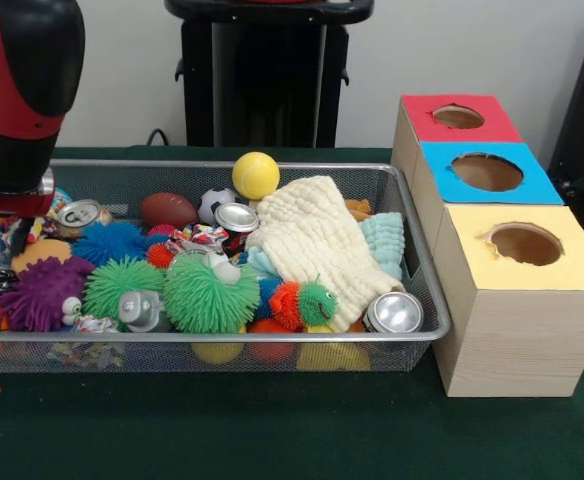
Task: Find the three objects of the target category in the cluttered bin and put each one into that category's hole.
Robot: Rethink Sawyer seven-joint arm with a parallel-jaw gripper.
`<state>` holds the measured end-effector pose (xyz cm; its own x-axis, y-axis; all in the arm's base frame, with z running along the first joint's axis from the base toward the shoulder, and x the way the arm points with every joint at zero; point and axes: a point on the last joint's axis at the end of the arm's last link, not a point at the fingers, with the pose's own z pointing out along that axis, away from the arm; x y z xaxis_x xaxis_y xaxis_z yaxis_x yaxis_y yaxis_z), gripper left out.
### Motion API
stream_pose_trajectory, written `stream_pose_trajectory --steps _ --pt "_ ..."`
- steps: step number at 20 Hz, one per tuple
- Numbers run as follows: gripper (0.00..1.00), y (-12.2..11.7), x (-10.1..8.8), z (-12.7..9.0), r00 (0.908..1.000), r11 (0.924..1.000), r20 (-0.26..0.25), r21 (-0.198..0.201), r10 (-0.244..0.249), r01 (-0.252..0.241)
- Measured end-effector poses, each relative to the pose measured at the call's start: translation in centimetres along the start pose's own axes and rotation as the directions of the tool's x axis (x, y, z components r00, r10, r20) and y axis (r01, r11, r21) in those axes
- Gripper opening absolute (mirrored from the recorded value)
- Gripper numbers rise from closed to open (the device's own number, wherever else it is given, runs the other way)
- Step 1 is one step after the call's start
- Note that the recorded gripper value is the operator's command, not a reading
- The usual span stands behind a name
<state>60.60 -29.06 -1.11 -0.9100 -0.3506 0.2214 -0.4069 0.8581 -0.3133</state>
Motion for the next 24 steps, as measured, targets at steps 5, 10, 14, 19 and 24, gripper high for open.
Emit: stream_pose_trajectory --steps 5,10,14,19,24 --pt "1.0 -0.54 -0.1 -0.08 0.9992 0.9992 0.021 -0.025 0.033 -0.032" --pt "1.0 -0.83 -0.31 -0.12 0.9983 0.9983 0.035 -0.036 0.047 -0.046" --pt "1.0 -0.93 -0.4 -0.14 0.9979 0.998 0.041 -0.039 0.051 -0.049" --pt "1.0 -0.93 -0.43 -0.14 0.9978 0.998 0.042 -0.039 0.051 -0.049" --pt "1.0 -0.87 -0.42 -0.15 0.998 0.998 0.038 -0.041 0.05 -0.048"
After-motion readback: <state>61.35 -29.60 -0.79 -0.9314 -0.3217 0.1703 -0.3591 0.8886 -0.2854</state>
